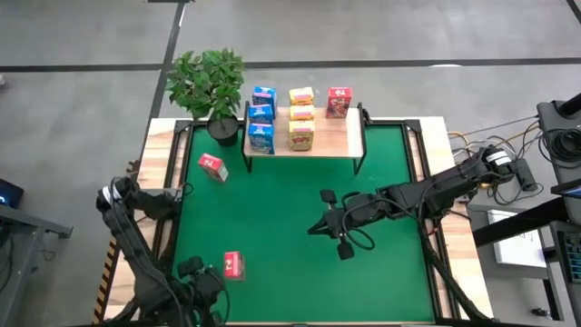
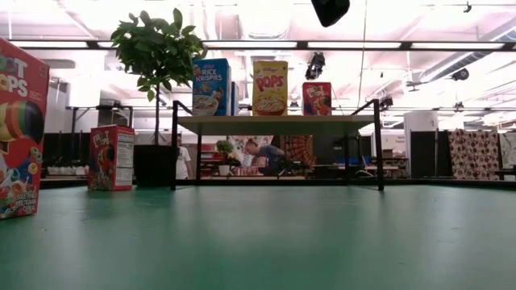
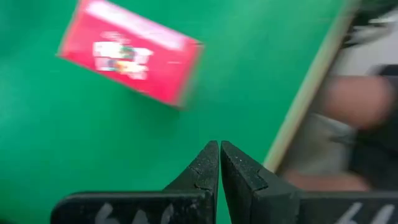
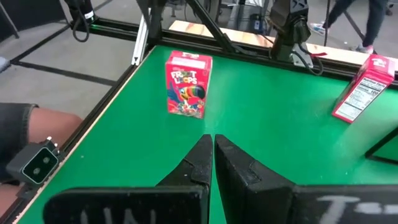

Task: Stack cereal on shelf
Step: Put the bottom red cereal box on the shelf

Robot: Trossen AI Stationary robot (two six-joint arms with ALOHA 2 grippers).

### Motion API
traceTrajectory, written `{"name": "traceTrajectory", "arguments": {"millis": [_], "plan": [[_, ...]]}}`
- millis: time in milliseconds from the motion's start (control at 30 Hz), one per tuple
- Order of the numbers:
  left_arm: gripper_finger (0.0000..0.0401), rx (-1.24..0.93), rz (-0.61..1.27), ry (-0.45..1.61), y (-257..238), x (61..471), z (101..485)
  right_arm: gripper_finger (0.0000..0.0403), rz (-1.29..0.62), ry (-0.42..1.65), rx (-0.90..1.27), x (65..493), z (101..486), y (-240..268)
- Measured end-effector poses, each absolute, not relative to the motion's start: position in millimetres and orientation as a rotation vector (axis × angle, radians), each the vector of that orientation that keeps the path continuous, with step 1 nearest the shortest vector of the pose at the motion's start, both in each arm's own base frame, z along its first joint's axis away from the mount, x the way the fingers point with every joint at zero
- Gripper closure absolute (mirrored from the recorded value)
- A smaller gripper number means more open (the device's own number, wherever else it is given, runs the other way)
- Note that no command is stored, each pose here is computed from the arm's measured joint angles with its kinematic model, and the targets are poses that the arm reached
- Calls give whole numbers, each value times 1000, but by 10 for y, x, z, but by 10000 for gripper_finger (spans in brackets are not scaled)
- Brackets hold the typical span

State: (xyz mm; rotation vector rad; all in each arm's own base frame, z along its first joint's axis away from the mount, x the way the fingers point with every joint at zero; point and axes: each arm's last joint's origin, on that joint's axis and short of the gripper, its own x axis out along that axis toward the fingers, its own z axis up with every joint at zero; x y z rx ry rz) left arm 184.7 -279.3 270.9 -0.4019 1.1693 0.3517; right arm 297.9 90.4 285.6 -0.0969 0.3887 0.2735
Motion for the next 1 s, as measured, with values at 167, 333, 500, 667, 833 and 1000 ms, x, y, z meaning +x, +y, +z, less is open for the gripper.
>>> {"name": "traceTrajectory", "arguments": {"millis": [167,333,500,667,833,1000], "plan": [[401,-227,538,1222,-2688,1920,2473,394,274,389,-98,2978,2851,904],[401,-75,651,1155,-2555,2011,2402,394,277,398,-104,2970,2814,902],[401,19,646,1040,-2478,2098,2437,394,279,387,-102,2959,2745,899],[401,37,647,1040,-2450,2111,2452,394,287,367,-107,2981,2718,917],[401,12,645,1065,-2483,2069,2478,394,297,343,-149,3133,2625,967],[401,-8,607,1035,-2561,2024,2668,394,298,329,-204,3390,2649,1019]]}}
